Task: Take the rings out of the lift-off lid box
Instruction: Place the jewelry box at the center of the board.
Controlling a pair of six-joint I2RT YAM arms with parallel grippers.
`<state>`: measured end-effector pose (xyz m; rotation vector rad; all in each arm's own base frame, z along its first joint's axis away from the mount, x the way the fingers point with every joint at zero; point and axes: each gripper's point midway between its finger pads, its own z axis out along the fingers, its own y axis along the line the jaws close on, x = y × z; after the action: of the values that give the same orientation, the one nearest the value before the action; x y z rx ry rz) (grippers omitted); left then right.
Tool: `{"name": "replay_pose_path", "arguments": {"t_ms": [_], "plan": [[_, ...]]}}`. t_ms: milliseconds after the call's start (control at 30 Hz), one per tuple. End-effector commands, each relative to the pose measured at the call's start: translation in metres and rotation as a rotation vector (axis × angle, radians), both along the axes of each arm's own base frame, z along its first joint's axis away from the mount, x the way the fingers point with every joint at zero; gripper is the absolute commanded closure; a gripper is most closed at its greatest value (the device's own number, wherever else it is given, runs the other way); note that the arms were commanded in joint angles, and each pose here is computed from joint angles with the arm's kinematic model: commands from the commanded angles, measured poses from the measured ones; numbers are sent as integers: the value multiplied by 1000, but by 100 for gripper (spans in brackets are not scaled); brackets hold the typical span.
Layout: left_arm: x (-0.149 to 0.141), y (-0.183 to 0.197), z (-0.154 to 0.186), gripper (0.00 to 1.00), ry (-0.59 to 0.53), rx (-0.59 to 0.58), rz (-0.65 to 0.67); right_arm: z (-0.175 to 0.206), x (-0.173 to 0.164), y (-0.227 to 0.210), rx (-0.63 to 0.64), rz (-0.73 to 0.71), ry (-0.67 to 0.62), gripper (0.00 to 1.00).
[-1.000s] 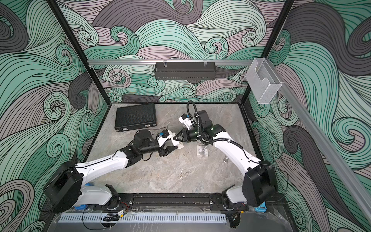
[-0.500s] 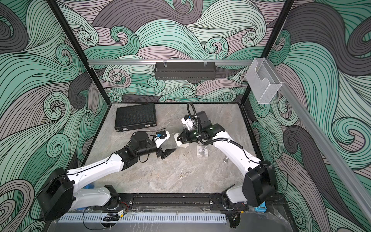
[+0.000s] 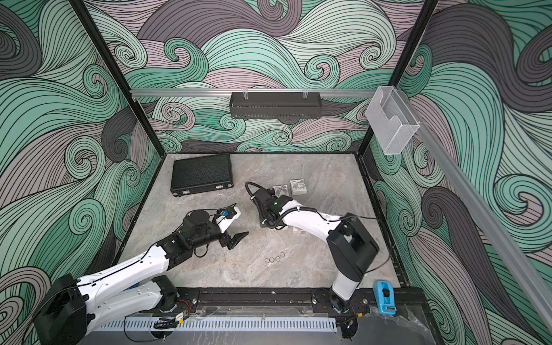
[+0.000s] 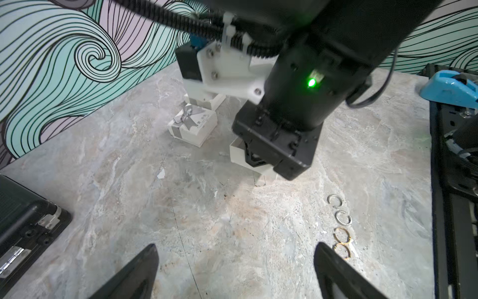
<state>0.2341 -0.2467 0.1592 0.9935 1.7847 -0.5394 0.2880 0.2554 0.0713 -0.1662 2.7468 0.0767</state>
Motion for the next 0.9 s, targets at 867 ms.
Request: {"name": "replay_pose_path", "arguments": {"t_ms": [867], "plan": [[-20, 23, -1, 6, 90, -6, 69, 22, -18, 28, -101, 883, -107, 100]]}}
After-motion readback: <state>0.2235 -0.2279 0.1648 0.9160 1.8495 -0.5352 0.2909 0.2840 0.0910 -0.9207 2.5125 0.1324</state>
